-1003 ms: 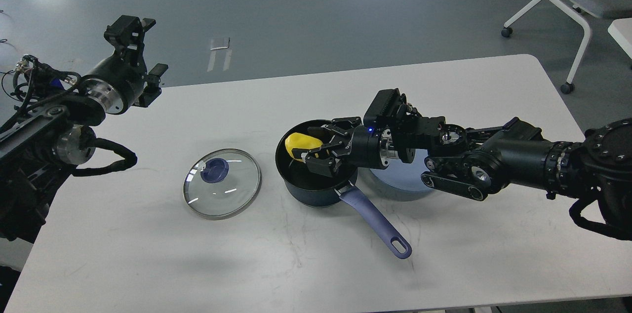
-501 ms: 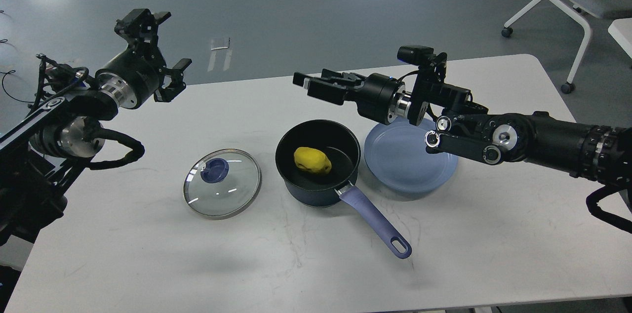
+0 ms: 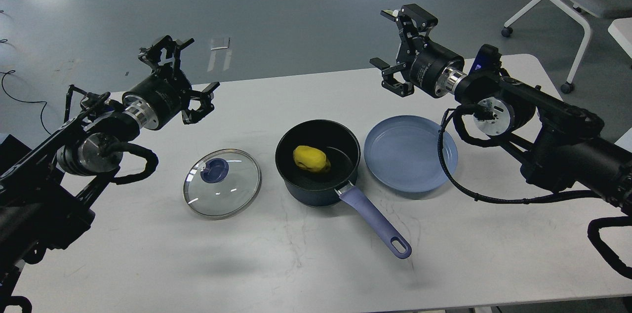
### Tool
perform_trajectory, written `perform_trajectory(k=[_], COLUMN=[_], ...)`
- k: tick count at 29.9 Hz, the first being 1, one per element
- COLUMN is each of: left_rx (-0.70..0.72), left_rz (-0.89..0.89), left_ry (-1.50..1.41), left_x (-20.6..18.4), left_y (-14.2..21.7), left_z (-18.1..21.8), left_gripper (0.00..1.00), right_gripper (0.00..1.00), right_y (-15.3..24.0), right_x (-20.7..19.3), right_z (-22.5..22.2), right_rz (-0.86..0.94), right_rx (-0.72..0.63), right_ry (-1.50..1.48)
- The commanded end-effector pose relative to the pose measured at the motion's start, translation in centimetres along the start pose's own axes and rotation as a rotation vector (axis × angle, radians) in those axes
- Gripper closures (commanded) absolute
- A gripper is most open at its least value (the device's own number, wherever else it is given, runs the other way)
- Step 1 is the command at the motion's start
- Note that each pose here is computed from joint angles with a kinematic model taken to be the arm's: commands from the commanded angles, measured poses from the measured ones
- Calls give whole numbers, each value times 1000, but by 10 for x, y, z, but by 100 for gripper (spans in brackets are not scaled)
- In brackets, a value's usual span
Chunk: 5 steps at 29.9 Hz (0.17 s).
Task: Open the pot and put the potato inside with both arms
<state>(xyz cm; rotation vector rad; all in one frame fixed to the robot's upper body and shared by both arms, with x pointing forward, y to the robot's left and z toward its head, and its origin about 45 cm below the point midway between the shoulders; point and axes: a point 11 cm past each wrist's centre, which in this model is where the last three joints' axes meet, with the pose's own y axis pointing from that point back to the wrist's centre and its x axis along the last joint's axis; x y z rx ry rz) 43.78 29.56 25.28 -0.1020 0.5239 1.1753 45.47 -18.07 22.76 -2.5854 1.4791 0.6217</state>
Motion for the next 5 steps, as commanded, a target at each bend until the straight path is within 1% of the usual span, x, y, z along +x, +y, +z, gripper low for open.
perform_trajectory(k=[1, 5], left_rx=[4, 21], left_rz=[-8, -6], left_ry=[30, 57], left_x=[0, 1], left_y=[1, 3], left_z=[-10, -25], left_gripper=[2, 2], right_gripper=[0, 0], right_y=[-4, -15], right_x=[-6, -15], right_z=[6, 23], right_rz=[0, 2], right_rx=[8, -13], right_ry=[-32, -56])
